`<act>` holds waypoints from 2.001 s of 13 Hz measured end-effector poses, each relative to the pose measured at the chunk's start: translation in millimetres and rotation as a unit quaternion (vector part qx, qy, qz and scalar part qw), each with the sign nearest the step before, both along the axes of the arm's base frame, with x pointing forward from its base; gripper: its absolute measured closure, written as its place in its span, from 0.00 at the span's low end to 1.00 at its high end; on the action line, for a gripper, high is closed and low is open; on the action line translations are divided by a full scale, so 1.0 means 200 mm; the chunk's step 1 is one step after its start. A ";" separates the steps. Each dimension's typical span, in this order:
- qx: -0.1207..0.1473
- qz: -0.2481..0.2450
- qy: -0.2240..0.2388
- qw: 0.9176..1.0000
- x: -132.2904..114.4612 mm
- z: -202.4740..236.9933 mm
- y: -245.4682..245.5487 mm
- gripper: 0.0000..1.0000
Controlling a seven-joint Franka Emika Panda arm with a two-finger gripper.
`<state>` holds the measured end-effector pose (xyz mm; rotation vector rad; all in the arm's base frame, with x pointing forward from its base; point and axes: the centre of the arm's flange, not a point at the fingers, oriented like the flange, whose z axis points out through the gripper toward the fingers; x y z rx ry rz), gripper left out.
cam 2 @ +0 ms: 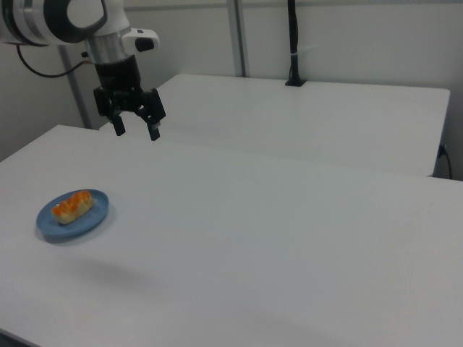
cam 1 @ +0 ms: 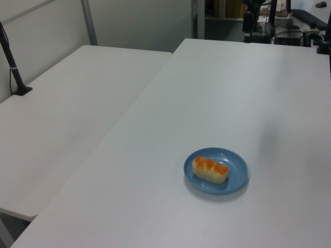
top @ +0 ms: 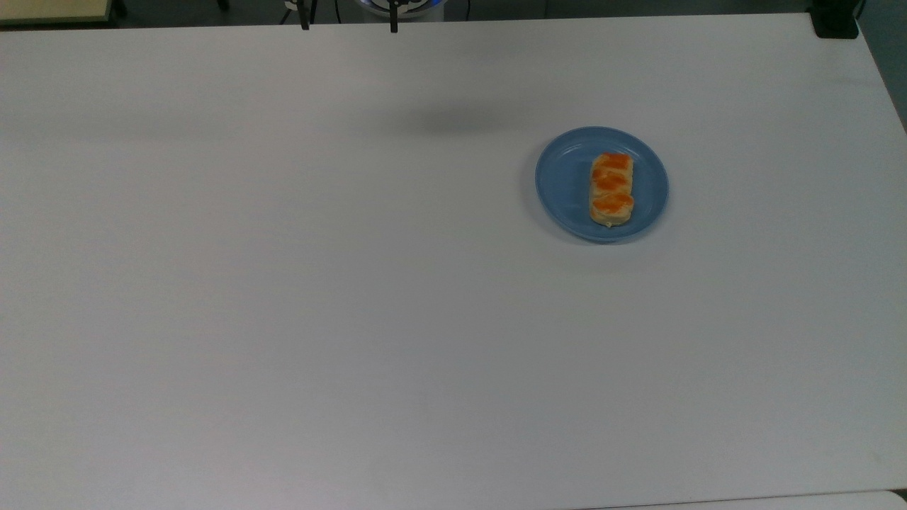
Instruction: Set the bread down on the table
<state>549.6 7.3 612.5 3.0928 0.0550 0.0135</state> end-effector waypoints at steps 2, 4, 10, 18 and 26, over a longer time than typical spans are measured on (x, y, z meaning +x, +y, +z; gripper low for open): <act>0.000 0.000 0.000 1.000 0.00 0.00 0.00 0.00; 0.000 0.000 0.000 1.000 0.00 0.00 0.00 0.00; 0.000 0.000 0.000 1.000 0.00 0.00 0.00 0.00; 0.004 0.002 0.006 1.000 0.00 -0.04 0.30 0.00; 0.028 -0.031 -0.033 0.999 -0.06 -0.26 1.27 0.00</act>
